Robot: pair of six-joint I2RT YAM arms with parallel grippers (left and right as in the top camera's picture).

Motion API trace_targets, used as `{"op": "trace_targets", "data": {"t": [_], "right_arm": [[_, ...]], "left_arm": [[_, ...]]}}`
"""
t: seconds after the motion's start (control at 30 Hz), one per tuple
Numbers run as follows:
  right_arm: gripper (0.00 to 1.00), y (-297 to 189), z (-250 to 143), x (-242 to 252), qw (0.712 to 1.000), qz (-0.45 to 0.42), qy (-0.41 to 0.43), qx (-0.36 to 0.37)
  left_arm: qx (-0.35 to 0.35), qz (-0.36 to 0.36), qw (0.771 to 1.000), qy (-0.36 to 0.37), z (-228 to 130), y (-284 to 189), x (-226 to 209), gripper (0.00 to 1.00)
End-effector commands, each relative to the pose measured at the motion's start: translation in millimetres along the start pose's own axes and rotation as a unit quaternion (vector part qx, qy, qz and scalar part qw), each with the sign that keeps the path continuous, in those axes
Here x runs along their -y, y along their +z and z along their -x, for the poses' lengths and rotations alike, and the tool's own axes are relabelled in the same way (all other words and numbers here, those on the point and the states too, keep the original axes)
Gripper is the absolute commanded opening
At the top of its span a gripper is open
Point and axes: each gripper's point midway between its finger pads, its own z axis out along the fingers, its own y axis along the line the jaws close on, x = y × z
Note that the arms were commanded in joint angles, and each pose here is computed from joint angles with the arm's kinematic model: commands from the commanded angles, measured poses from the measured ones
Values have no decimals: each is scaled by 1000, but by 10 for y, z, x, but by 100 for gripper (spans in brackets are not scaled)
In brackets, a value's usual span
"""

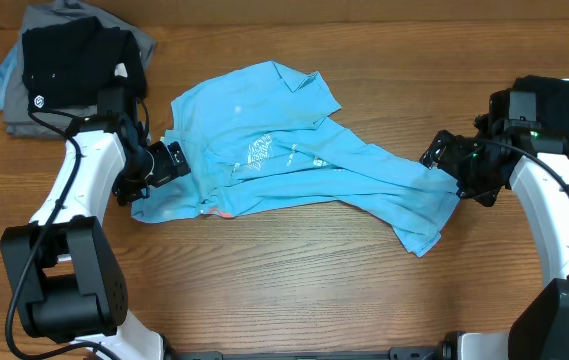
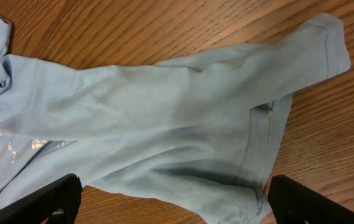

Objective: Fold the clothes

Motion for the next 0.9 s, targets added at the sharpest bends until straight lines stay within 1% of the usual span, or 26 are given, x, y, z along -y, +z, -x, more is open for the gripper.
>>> {"op": "trace_targets", "data": {"t": [0.0,0.87], "right_arm": [[100,15,4,13,1000,-4,1,2],[100,15,4,13,1000,-4,1,2]], "left_arm": [[-8,10,1000,11,-28,40,-38,100],[-7,8,1000,11,-24,40,-30,100]]}}
